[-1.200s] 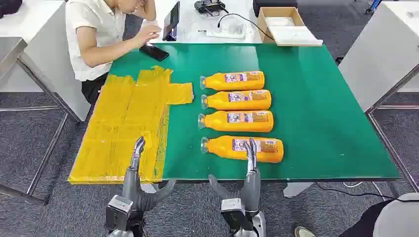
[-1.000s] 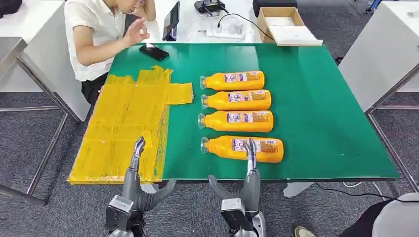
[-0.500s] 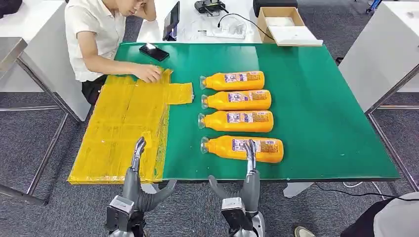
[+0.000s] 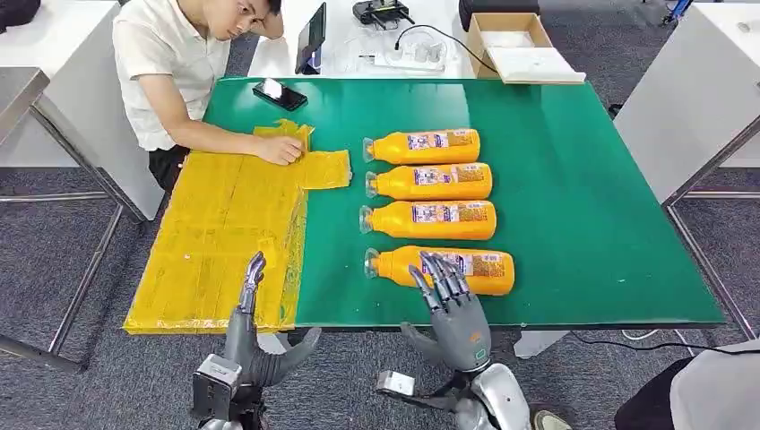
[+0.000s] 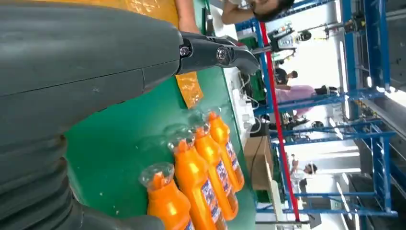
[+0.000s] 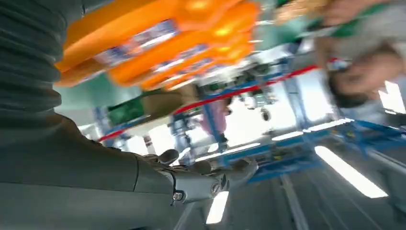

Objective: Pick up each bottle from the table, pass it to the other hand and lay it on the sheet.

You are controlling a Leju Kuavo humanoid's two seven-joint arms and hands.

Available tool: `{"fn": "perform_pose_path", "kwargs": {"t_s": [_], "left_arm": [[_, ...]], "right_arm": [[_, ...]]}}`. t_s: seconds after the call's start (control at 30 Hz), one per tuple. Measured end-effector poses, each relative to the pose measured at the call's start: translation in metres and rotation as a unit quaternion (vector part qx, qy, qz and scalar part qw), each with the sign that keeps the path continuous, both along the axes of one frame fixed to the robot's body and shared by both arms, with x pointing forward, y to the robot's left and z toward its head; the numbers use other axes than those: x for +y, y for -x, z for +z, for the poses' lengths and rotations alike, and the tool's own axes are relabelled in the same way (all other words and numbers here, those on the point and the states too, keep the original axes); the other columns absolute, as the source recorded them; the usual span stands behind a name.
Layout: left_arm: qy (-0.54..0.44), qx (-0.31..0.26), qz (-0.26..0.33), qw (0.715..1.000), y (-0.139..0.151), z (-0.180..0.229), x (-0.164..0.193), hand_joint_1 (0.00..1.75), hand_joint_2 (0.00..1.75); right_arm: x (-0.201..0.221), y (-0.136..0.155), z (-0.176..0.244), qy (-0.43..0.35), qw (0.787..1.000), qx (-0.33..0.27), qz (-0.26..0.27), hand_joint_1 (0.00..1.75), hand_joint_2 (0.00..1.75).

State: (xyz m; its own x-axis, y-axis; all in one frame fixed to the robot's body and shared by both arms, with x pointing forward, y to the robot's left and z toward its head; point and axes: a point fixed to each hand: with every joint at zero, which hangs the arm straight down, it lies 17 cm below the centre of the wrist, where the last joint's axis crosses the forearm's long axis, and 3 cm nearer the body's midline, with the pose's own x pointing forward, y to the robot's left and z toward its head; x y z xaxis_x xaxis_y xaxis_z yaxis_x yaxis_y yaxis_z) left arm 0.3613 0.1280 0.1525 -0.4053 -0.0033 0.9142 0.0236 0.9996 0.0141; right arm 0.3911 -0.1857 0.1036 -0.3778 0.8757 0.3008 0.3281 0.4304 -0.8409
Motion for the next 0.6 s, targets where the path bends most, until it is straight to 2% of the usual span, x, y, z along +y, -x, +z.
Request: {"fn": "perform_pose_path", "kwargs": {"t_s": [0.13, 0.43, 0.6], "left_arm": [[0.000, 0.000, -0.002, 1.000, 0.000, 0.000, -0.001, 0.00, 1.75], [-0.007, -0.004, -0.010, 1.000, 0.001, 0.001, -0.005, 0.00, 1.75], [-0.016, -0.005, -0.015, 1.000, 0.000, 0.002, -0.007, 0.00, 1.75]], "right_arm": [[-0.035, -0.011, -0.009, 0.013, 0.998, 0.021, -0.059, 0.00, 1.75], [-0.078, -0.027, -0.025, 0.009, 0.989, 0.060, -0.134, 0.00, 1.75], [-0.098, -0.041, -0.049, 0.007, 0.979, 0.106, -0.175, 0.00, 1.75]]}}
